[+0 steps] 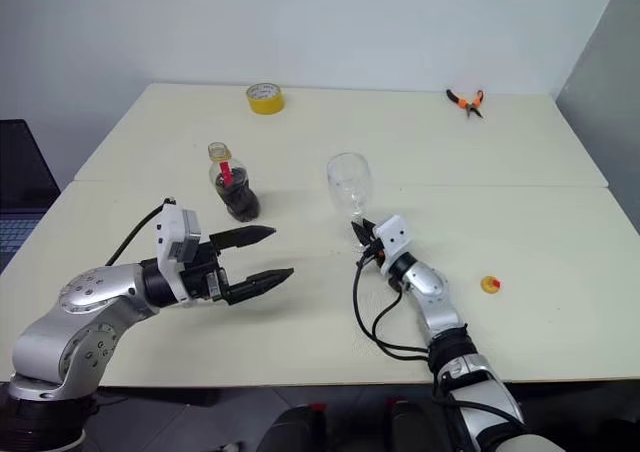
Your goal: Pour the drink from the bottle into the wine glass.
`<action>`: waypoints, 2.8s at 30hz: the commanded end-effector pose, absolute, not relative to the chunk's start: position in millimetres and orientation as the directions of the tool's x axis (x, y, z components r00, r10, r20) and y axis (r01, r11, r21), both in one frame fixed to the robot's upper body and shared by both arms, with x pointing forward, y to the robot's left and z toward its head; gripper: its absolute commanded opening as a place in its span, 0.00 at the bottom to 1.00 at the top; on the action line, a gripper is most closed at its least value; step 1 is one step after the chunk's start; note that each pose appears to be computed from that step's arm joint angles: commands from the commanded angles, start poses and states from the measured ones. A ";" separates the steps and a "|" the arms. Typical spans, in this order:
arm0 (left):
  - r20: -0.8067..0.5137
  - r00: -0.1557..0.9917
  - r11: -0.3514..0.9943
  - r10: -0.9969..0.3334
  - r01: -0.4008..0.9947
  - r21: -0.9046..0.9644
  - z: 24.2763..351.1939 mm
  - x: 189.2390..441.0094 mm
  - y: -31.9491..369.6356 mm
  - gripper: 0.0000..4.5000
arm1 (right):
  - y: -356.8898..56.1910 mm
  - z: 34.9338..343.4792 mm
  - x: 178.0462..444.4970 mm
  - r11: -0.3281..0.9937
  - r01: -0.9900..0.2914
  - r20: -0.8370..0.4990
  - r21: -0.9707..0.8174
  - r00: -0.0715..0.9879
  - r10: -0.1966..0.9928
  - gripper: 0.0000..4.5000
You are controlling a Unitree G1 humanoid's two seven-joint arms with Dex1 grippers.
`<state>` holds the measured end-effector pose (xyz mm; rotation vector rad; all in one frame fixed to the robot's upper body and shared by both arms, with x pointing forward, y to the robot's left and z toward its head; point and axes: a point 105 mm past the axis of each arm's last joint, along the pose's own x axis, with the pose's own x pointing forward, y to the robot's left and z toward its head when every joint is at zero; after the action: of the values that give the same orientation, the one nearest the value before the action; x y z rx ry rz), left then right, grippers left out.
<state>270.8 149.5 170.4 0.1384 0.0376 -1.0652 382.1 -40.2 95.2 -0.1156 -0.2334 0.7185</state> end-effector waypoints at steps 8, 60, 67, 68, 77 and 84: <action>-0.068 0.433 0.424 -0.899 0.898 0.119 175.4 269.2 134.3 1.00 | -42.1 97.7 388.4 0.753 -0.633 0.172 -0.181 0.733 0.658 0.03; 0.059 0.992 0.984 -0.113 0.104 0.142 125.8 350.9 220.6 1.00 | -75.6 215.5 222.0 0.427 -0.887 0.069 -0.175 0.422 0.904 0.99; 0.099 0.994 0.988 -0.056 0.040 0.152 138.8 369.9 223.5 1.00 | -73.6 216.9 223.5 0.432 -0.880 0.054 -0.197 0.430 0.901 0.99; 0.100 0.993 0.987 -0.056 0.041 0.156 139.3 371.8 223.4 1.00 | -73.4 217.1 223.8 0.433 -0.880 0.056 -0.196 0.431 0.901 0.99; 0.105 0.992 0.984 -0.069 0.051 0.172 145.8 396.2 221.3 1.00 | -72.6 216.7 225.0 0.434 -0.876 0.057 -0.210 0.432 0.900 0.99; 0.116 0.990 0.986 -0.080 0.061 0.158 153.8 416.7 225.1 1.00 | -71.4 217.8 227.2 0.441 -0.869 0.067 -0.226 0.438 0.897 0.99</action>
<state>415.4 221.1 137.7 0.1418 -0.0633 -0.0762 229.5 -72.8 208.6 -0.1445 -0.1324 1.1050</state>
